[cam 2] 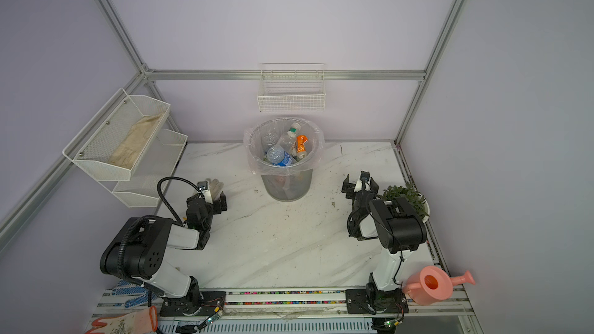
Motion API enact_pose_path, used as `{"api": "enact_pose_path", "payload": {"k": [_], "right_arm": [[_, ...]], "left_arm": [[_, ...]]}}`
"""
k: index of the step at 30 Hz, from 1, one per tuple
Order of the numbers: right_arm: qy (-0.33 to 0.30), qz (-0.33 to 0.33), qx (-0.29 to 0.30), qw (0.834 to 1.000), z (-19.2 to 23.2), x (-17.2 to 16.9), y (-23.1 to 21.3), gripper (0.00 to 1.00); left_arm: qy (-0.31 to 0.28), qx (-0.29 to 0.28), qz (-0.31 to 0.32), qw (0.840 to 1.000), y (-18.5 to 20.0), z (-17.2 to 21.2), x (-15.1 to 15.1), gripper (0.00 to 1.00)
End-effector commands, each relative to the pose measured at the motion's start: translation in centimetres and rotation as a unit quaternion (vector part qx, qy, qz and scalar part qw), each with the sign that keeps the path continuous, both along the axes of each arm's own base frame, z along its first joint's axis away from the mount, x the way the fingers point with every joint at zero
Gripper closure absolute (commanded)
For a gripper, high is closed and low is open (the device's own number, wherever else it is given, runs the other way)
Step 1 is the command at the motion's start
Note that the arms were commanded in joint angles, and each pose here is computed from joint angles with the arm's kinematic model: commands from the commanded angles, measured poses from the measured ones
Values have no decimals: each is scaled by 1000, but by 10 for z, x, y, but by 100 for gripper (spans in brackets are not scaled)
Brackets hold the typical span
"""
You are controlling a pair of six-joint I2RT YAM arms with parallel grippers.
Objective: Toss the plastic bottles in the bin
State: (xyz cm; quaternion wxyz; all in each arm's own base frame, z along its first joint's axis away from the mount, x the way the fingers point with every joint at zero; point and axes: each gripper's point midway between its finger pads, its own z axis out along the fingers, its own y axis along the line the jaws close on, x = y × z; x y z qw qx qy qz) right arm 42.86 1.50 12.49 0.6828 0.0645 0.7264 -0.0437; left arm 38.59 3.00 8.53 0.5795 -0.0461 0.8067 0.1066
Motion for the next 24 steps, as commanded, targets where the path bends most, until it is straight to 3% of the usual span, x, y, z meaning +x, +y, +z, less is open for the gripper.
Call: {"api": "enact_pose_path", "payload": {"k": [1, 4, 6, 8, 13, 24], "right_arm": [[-17, 4, -2, 1000, 13, 1, 0, 3], [-13, 19, -1, 1000, 11, 2, 4, 3], [-16, 87, -21, 996, 13, 0, 21, 3], [-18, 103, -22, 994, 14, 0, 23, 3], [2, 27, 14, 1000, 8, 11, -3, 3], [1, 25, 10, 1000, 8, 10, -4, 2]], "left_arm": [[-46, 0, -3, 999, 0, 30, 13, 0], [-46, 0, -5, 999, 0, 30, 13, 0], [-46, 1, -22, 999, -6, 30, 14, 0], [-47, 1, -22, 999, -6, 30, 14, 0], [-34, -16, -34, 999, -4, 26, 18, 0], [-39, -15, -35, 999, -4, 28, 17, 0]]}}
